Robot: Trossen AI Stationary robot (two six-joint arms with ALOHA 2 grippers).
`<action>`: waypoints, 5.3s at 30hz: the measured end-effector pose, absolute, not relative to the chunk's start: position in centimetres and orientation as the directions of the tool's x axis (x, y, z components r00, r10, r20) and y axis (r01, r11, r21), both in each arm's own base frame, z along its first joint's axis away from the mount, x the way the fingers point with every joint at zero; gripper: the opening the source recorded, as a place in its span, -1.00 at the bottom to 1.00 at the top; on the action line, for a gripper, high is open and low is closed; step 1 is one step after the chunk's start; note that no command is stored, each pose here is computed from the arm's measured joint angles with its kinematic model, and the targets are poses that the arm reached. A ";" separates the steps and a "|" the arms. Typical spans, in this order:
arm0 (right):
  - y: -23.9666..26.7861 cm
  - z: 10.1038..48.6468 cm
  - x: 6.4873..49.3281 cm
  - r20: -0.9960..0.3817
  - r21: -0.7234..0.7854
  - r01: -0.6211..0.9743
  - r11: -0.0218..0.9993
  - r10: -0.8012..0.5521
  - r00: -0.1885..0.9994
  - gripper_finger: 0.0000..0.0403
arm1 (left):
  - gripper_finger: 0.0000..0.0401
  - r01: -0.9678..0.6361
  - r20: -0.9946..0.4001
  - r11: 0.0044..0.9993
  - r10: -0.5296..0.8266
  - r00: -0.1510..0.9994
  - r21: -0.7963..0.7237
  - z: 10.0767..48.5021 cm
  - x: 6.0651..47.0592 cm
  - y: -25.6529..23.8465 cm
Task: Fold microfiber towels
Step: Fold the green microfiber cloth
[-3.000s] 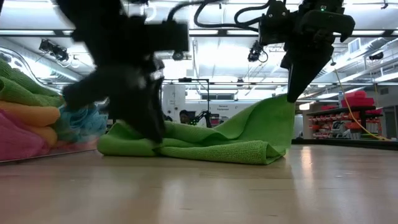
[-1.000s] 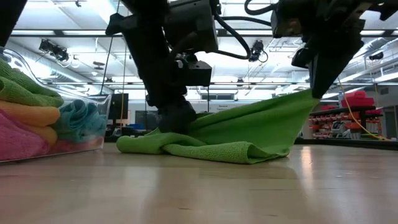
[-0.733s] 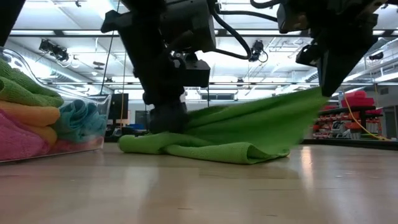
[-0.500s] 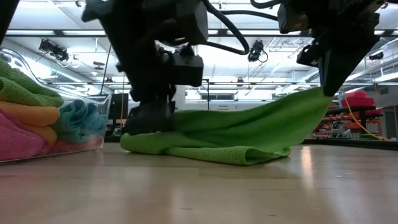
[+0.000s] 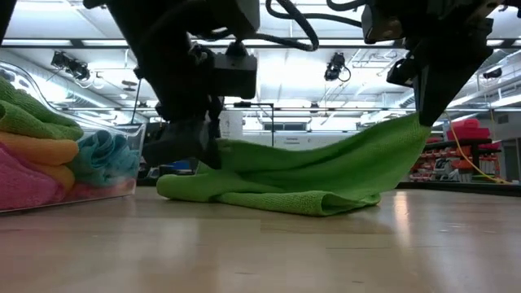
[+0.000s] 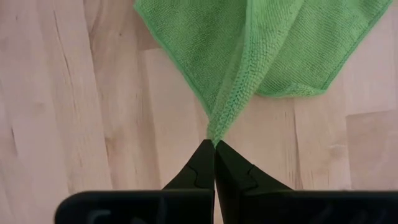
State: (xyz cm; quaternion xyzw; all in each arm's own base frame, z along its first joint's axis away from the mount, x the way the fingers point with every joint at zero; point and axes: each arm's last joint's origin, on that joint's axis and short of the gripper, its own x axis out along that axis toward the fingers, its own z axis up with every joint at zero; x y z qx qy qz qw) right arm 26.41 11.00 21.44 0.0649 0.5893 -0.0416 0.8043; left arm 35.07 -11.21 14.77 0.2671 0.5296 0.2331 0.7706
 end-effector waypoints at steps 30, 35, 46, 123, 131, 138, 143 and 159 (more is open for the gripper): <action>11.0 21.5 26.5 -0.950 0.052 0.146 0.988 0.005 0.311 -0.97 | -0.43 0.001 -0.709 0.754 0.617 0.341 0.656 15.4 34.3 -12.3; 11.0 21.5 26.5 -0.950 0.052 0.146 0.988 0.004 0.311 -0.97 | -0.57 0.005 -0.707 0.753 0.616 0.348 0.658 15.4 34.2 -12.6; 11.0 21.6 26.4 -0.954 0.041 0.132 0.990 -0.001 0.299 -0.97 | -0.92 -0.007 -0.713 0.760 0.613 0.341 0.650 16.2 34.3 -13.0; -0.8 26.2 29.2 -0.827 -0.486 0.132 0.864 -0.504 0.250 -0.97 | -0.94 -0.080 -0.758 0.754 0.651 -0.043 0.652 23.0 34.9 -4.0; -6.4 26.6 29.8 -0.785 -0.559 0.076 0.826 -0.556 0.274 -0.97 | -0.89 0.001 -0.753 0.758 0.647 -0.122 0.652 22.9 35.0 2.0; -11.5 27.3 29.7 -0.722 -0.645 0.026 0.764 -0.620 0.307 -0.97 | -0.96 -0.030 -0.763 0.764 0.639 -0.099 0.644 25.6 33.8 8.4; -14.9 27.9 29.2 -0.675 -0.687 0.026 0.727 -0.650 0.349 -0.97 | -0.86 -0.064 -0.781 0.779 0.625 -0.009 0.624 27.7 32.8 12.2; -17.5 28.1 28.2 -0.699 -0.631 -0.045 0.775 -0.543 0.464 -0.97 | -0.83 -0.066 -0.865 0.871 0.492 0.100 0.488 28.2 31.8 15.7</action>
